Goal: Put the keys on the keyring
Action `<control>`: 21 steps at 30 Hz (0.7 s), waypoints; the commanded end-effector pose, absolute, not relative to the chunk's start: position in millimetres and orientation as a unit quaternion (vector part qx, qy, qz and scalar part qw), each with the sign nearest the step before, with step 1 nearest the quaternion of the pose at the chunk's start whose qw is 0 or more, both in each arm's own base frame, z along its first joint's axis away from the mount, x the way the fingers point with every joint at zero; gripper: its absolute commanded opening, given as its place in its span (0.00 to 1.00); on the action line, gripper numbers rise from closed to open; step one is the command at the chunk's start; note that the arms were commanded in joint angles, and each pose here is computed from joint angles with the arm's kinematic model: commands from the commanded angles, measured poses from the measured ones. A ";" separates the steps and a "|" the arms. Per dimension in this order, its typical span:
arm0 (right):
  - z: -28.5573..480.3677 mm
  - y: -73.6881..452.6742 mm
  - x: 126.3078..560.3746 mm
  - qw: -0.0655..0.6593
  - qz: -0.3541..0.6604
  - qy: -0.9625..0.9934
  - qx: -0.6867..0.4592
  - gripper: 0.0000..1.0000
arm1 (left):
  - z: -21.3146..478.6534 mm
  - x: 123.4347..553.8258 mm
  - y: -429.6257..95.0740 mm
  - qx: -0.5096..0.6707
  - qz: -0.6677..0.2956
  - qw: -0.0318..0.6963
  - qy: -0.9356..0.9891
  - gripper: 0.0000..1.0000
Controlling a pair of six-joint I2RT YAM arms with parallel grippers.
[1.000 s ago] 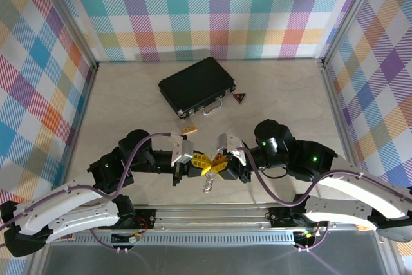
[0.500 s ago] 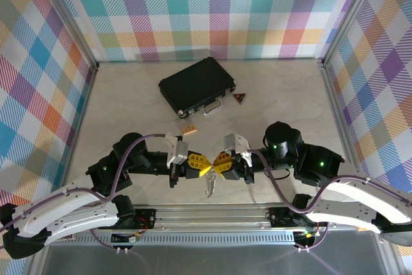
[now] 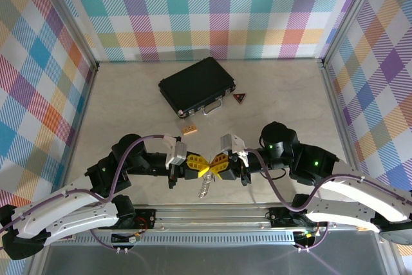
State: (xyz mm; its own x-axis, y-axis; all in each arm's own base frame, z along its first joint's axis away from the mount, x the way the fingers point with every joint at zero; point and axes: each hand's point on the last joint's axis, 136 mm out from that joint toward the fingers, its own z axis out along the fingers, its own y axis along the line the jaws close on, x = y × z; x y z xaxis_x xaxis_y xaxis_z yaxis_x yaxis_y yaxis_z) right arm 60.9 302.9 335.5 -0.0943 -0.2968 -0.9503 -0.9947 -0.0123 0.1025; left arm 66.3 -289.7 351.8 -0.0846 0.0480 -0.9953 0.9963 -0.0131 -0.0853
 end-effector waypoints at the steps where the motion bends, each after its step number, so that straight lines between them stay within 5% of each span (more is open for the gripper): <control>1: 338.5 305.3 60.0 0.392 0.459 0.580 -0.548 0.03 | 359.6 60.5 -286.9 0.496 -0.522 0.470 0.511 0.00; 8: 327.0 300.3 64.7 0.383 0.421 0.597 -0.566 0.00 | 343.7 73.8 -286.2 0.504 -0.472 0.454 0.563 0.00; 14: 319.0 291.9 68.2 0.361 0.382 0.621 -0.581 0.00 | 322.1 76.7 -285.6 0.524 -0.436 0.406 0.608 0.22; 21: 310.3 289.8 61.7 0.322 0.372 0.627 -0.604 0.00 | 316.3 79.6 -283.6 0.532 -0.414 0.389 0.628 0.23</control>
